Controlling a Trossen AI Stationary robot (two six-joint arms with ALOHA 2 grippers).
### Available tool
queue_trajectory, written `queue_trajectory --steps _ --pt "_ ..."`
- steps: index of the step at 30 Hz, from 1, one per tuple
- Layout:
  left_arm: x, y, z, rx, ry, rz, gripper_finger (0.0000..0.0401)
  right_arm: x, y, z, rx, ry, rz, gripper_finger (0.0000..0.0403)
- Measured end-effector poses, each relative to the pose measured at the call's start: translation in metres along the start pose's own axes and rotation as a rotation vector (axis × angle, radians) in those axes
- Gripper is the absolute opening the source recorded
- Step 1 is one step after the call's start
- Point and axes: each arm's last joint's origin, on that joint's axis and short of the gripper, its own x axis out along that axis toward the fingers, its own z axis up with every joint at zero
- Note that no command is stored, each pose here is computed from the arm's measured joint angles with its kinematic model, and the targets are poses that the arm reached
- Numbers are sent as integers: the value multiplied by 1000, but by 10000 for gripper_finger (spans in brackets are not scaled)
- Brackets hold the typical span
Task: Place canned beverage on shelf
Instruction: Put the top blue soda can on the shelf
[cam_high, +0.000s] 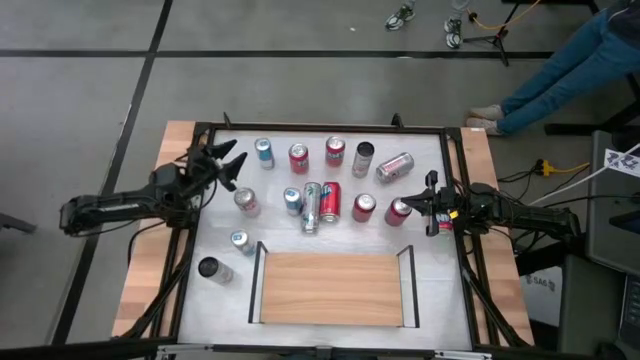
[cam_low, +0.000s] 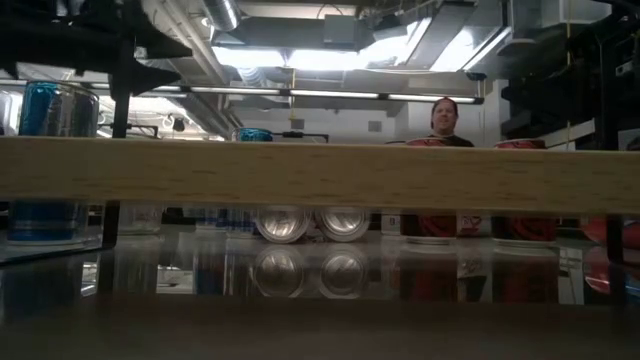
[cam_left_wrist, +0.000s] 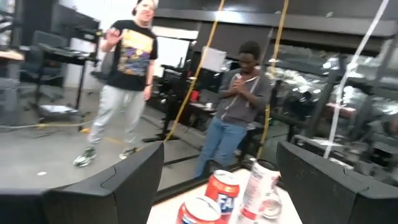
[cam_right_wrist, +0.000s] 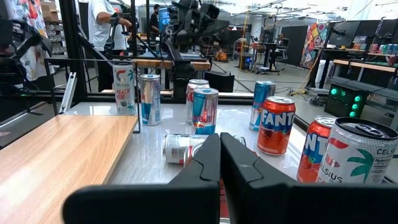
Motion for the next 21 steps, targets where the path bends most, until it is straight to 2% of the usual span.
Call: queue_trajectory --steps 11,21 --pt "59 -31 31 127 147 81 307 0 0 0 0 0 0 1" --pt "121 -34 61 236 462 241 307 0 0 0 0 3 1 1"
